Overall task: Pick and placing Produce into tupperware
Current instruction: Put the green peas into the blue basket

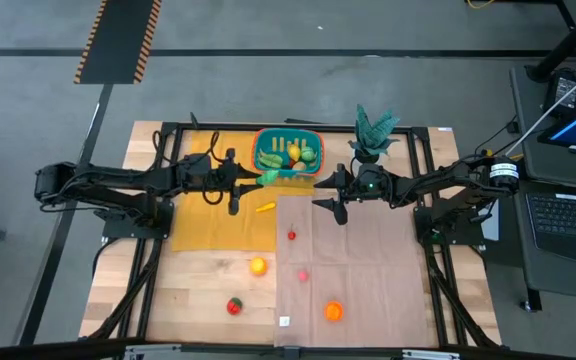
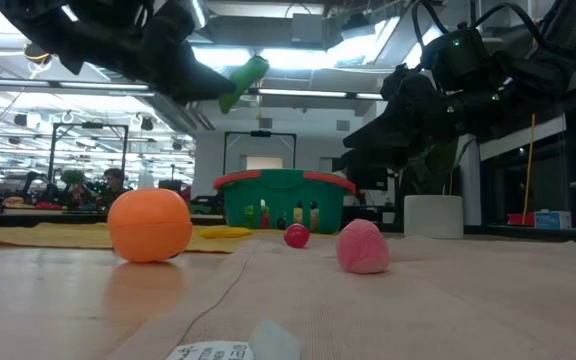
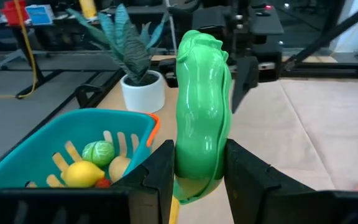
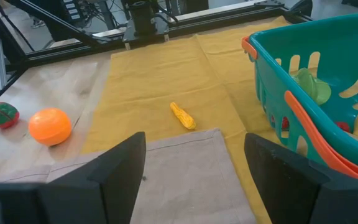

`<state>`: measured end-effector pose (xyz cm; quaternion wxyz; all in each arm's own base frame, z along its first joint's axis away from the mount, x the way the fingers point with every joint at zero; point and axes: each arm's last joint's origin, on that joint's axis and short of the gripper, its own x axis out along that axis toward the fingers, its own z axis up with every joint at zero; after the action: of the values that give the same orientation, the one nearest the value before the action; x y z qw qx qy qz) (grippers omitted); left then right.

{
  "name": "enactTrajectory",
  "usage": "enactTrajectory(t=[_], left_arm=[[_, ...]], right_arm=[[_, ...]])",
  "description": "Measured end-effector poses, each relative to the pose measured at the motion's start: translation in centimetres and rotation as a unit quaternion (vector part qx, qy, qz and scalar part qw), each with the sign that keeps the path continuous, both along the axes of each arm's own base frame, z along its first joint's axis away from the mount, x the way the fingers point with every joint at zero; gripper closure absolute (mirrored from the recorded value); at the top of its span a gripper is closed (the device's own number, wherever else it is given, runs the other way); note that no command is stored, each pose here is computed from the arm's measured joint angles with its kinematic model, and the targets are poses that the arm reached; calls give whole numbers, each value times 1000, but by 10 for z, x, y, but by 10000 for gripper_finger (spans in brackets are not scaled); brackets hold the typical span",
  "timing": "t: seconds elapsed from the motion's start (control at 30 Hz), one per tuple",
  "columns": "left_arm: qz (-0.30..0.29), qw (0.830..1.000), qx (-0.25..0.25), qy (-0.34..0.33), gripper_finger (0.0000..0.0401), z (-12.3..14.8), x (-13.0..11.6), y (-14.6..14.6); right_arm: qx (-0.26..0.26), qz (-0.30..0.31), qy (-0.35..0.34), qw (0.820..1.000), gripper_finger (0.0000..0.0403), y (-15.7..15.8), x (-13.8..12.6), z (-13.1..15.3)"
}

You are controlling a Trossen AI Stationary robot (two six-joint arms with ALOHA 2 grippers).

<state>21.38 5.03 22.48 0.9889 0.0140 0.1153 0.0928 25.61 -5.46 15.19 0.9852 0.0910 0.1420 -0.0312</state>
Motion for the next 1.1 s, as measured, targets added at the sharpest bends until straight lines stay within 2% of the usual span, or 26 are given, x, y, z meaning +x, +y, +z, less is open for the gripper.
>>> enactTrajectory(t=[0.47,0.8,1.1], left_arm=[[97,995,-6,-23,297,-1,-4,35],[89,995,-18,-32,294,-27,9,72],[58,997,-28,-45,295,-16,21,107]], right_arm=[[0,0,0,1000,128,0,0,0],[0,0,0,1000,128,0,0,0],[0,0,0,1000,128,0,0,0]])
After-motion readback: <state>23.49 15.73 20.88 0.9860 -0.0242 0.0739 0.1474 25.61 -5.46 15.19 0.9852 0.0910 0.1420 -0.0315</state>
